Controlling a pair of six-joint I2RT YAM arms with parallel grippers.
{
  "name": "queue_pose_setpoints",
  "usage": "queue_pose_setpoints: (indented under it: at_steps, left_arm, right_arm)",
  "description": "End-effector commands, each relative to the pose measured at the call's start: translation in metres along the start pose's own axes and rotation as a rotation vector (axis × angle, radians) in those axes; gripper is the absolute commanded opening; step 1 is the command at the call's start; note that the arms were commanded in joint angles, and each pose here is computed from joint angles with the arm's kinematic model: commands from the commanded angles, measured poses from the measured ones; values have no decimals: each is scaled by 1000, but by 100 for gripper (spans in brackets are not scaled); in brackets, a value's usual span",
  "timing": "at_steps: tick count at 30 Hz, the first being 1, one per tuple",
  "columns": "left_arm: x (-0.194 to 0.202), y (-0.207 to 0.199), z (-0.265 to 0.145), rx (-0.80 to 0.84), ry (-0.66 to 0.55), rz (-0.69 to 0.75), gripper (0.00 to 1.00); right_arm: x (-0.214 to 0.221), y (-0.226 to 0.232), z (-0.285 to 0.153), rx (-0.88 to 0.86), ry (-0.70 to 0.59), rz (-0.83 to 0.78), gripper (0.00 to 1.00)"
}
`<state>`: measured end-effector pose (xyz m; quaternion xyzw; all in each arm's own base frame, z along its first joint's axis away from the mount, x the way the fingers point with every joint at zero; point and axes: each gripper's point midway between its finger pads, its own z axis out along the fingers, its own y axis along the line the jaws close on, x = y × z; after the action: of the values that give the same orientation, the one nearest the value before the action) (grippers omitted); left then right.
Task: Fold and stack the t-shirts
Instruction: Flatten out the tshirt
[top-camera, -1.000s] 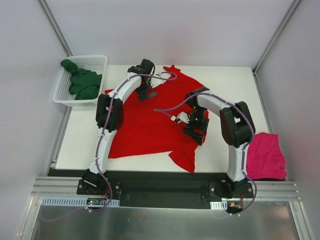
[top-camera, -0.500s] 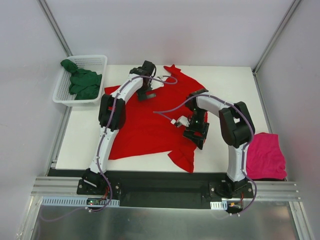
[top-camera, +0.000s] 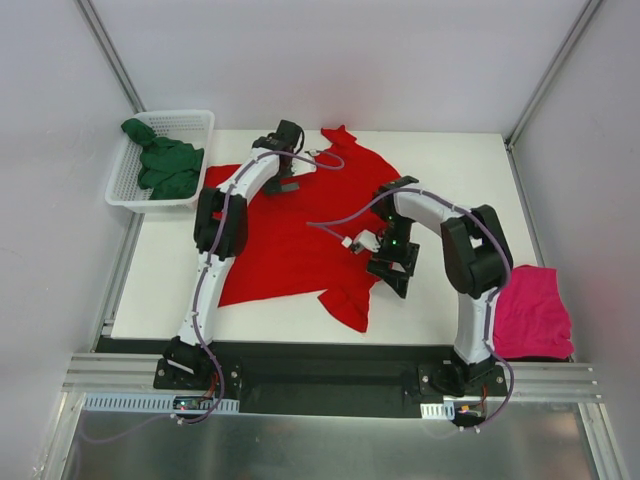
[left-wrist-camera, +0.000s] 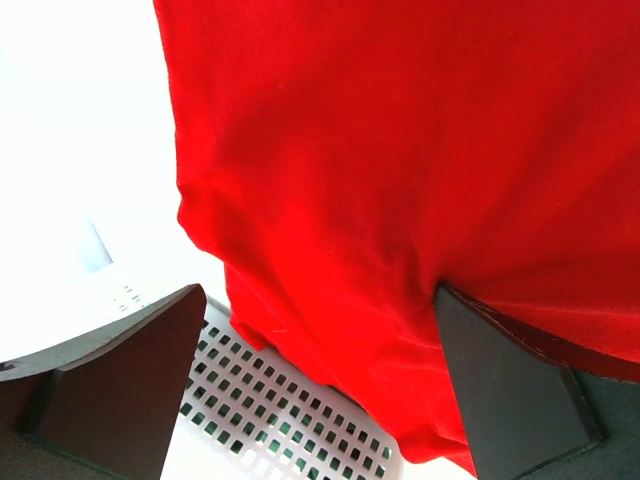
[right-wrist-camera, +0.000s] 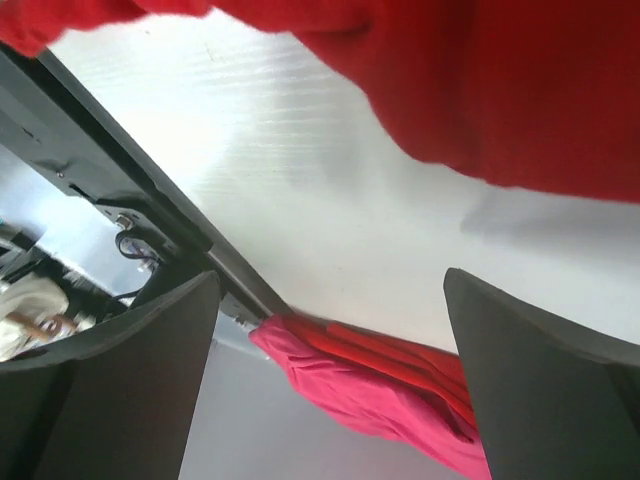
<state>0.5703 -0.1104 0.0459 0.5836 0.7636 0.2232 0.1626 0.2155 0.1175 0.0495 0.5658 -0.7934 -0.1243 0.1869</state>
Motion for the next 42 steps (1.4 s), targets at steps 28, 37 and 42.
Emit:
queue_pose_setpoints:
  at_steps: [28, 37, 42]
  left_arm:
    - [235, -175, -266, 227, 218, -525, 99]
    - [261, -212, -302, 203, 250, -609, 99]
    - [267, -220, -305, 201, 259, -617, 99]
  right_arm:
    - [-150, -172, -142, 933, -438, -48, 96]
    - [-144, -192, -107, 814, -336, 39, 96]
    - [-115, -207, -92, 835, -234, 71, 96]
